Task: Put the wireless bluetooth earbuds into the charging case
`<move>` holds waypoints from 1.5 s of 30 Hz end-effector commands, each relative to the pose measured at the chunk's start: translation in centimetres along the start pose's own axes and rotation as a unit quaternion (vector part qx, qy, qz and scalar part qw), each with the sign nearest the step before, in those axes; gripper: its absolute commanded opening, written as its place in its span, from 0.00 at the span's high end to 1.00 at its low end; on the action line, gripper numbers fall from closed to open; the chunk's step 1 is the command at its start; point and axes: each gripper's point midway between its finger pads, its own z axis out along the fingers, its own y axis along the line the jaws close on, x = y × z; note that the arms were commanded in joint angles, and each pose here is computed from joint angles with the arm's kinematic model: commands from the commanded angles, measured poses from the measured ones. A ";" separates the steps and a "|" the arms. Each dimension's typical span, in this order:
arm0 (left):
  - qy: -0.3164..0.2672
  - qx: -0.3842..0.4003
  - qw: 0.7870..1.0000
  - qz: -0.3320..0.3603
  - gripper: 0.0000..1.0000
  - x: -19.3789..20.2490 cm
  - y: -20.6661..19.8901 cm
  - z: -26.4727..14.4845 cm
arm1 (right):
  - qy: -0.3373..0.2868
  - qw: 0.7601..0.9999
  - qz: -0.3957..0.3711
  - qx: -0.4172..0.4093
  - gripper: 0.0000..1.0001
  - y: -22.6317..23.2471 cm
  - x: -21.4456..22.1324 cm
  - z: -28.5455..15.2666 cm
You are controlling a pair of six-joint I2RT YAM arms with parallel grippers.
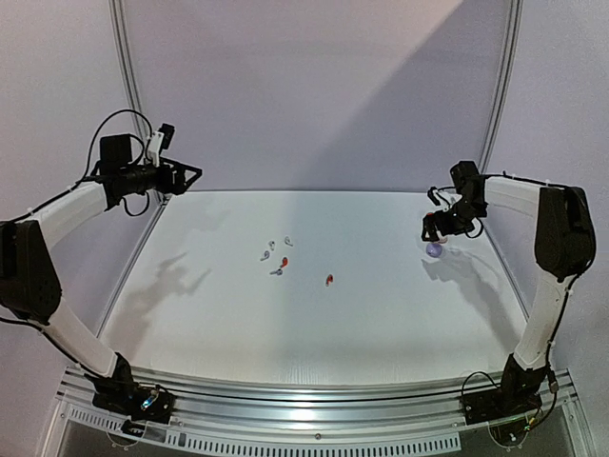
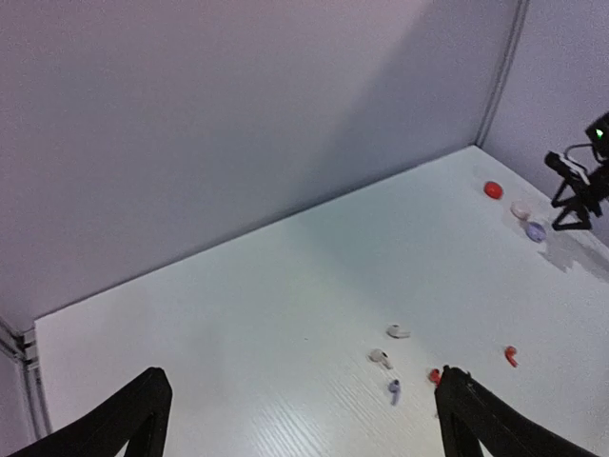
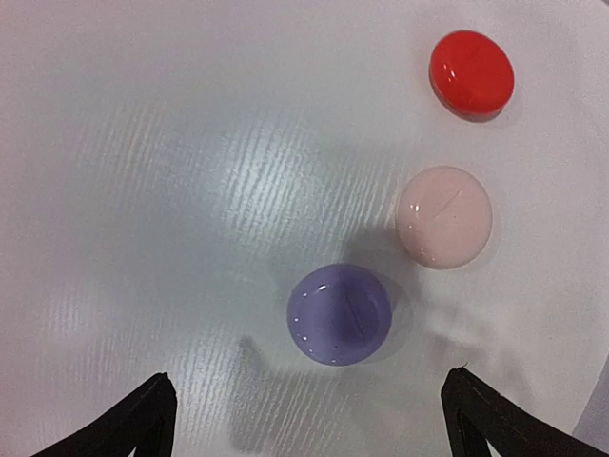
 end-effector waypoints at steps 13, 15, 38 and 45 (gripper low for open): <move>0.068 0.120 0.990 -0.010 0.01 2.8 -7.4 1.2 | 0.090 0.996 0.019 -0.007 0.18 -0.9 2.7 5.6; 0.070 0.119 0.990 -0.009 0.01 3.0 -7.4 1.3 | 0.094 0.995 0.020 -0.007 0.20 -0.9 3.0 6.0; 0.063 0.117 0.991 -0.014 0.04 2.3 -7.2 1.4 | 0.072 0.997 0.008 -0.020 0.63 -0.3 2.0 6.9; 0.046 0.143 0.988 -0.044 0.11 0.0 -8.4 1.1 | -0.045 0.995 -0.089 0.000 0.66 4.2 -2.9 0.7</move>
